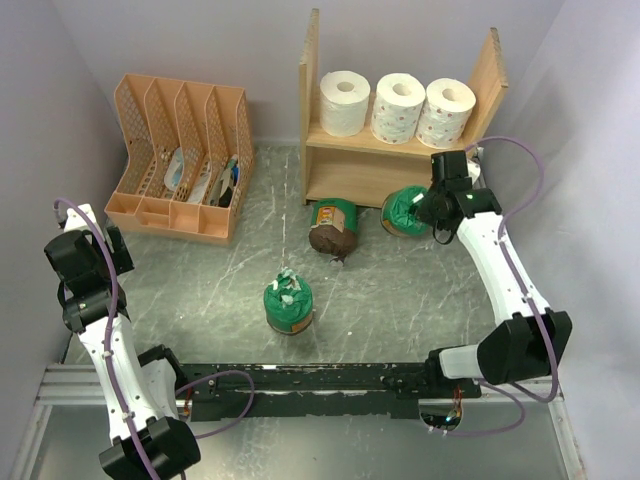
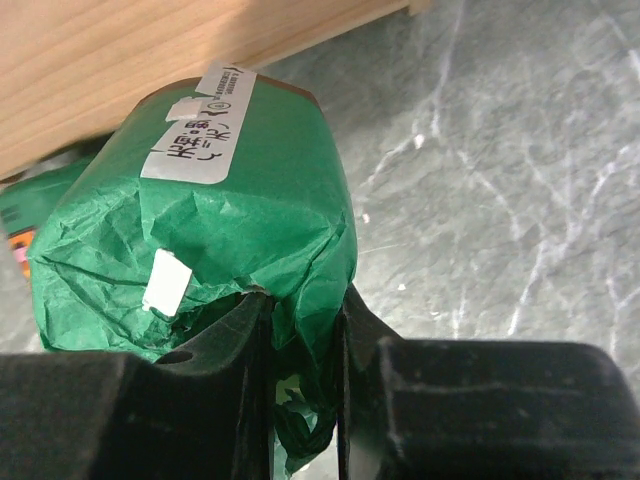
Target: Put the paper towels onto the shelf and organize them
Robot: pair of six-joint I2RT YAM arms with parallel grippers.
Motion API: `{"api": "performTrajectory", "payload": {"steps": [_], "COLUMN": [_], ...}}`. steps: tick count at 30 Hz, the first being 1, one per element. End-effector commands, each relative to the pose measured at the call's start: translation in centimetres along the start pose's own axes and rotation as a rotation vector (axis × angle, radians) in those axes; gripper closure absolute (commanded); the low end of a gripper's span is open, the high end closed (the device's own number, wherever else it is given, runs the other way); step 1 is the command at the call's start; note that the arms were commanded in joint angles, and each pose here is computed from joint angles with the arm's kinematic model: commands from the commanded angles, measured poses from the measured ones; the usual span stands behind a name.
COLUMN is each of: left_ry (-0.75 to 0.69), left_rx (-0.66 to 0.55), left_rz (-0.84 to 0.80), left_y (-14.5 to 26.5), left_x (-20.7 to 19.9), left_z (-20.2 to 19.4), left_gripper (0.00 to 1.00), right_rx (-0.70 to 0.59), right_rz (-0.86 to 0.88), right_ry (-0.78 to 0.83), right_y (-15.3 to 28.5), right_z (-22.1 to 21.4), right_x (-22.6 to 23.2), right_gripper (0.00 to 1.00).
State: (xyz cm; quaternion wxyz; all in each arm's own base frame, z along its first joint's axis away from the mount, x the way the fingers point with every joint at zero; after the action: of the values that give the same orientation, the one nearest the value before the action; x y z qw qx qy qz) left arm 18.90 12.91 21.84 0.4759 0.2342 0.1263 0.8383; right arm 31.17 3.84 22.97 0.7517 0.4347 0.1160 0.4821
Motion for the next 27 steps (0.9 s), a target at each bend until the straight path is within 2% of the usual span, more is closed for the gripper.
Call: {"api": "performTrajectory", "payload": {"steps": [1, 4, 6, 9, 13, 20, 24, 27], "left_ry": [0.001, 0.002, 0.002, 0.002, 0.0, 0.002, 0.004, 0.004], "left_rx": [-0.014, -0.013, -0.012, -0.013, -0.013, -0.013, -0.013, -0.012], "left_rz": [0.001, 0.002, 0.003, 0.002, 0.0, 0.001, 0.004, 0.004], "left_y": [0.3, 0.2, 0.2, 0.2, 0.2, 0.2, 0.2, 0.2], "left_x": [0.3, 0.3, 0.3, 0.3, 0.3, 0.3, 0.3, 0.3], "left_z": [0.3, 0.3, 0.3, 0.4, 0.4, 0.4, 0.3, 0.3], "left_gripper": [0.1, 0.1, 0.1, 0.1, 0.1, 0.1, 0.1, 0.09], "right_rx": [-0.032, -0.084, -0.105, -0.171, -0.195, -0.151, -0.095, -0.111], "right_rz": [0.189, 0.234, 0.173, 0.005, -0.006, -0.134, -0.165, -0.214], "right_ry": [-0.121, -0.255, -0.308, -0.474, -0.647, -0.814, -0.825, -0.875], "right_y": [3.4, 4.5, 4.0, 2.5, 2.1, 0.1, -1.0, -1.9], "right_z": [1.0, 1.2, 1.4, 1.9, 1.6, 1.5, 2.2, 3.0], "right_x": [2.1, 2.0, 1.4, -0.4, -0.8, -1.1, -0.4, -0.6], "right_gripper": [1.0, 1.0, 1.0, 1.0, 1.0, 1.0, 1.0, 1.0]}}
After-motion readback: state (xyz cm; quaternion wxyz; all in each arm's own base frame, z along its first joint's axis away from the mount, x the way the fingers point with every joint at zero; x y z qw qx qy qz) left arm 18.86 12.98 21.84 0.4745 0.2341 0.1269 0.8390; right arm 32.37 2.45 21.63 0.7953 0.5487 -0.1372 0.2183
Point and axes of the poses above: each gripper's point midway between its finger pads, its own y axis back along the fingers, its own x axis along the line the jaws close on, z = x × y, the point moved 4 cm from there along y, back along the fingers, and after that the axes turned 8 degrees about -y, right-handed, at the moved point
